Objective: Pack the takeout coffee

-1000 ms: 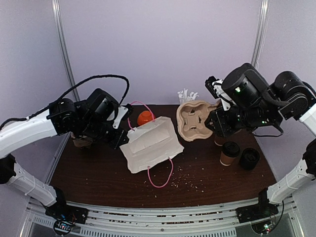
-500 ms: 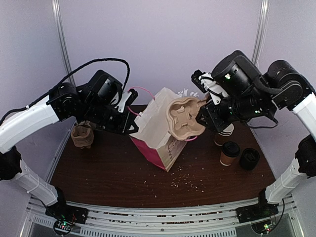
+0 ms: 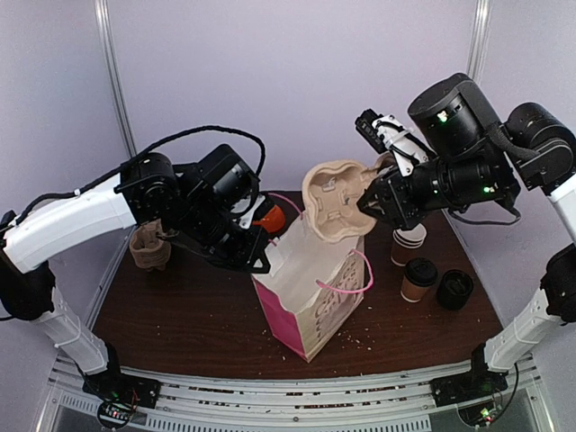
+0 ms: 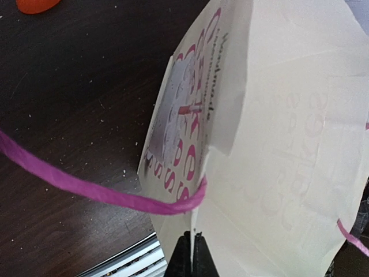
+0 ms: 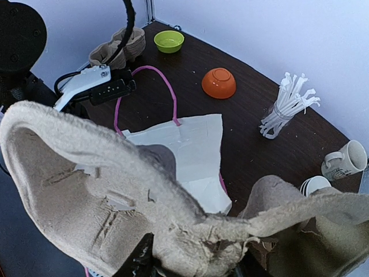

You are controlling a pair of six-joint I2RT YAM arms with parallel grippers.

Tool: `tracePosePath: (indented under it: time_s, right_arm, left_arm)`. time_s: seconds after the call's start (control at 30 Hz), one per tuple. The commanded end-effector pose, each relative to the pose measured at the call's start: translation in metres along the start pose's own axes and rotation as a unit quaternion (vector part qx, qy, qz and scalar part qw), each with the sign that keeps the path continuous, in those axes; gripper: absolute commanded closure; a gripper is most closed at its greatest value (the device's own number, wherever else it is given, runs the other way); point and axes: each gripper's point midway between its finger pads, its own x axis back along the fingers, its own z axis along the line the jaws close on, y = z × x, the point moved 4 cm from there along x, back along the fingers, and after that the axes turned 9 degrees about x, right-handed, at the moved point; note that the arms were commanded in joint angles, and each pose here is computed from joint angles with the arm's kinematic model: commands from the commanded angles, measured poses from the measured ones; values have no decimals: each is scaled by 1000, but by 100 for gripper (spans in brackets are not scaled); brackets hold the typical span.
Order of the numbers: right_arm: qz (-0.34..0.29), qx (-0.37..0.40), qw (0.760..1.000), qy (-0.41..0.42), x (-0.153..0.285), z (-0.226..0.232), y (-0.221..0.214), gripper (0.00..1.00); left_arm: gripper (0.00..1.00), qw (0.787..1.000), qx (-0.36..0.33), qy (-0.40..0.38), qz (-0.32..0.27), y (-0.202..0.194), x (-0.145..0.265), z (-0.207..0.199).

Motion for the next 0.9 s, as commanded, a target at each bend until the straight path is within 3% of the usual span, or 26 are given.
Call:
tracePosePath:
  time_s: [0.0,0.23,0.4,0.73,0.87]
  right_arm:
    - [25,26,999,-7,-19,10,-6,62]
    - [48,47,996,-65,-43,8,-9,62]
    - [55,53,994,-75,-50,10,-10,62]
    - [70,56,993,-78,-57,14,-13,62]
    - [76,59,992,-82,-63,16,-14,62]
  left_arm:
    - [100,1000,9,3,-3,5,8,-4]
    - [100,1000,-1,-13,0,7,-3,-9]
    - [85,999,-11,-29,-10,10,4,-14]
    - [69,998,-19,-48,-23,9,19,-16]
    - [67,998,-19,-55,-30,9,25,-16]
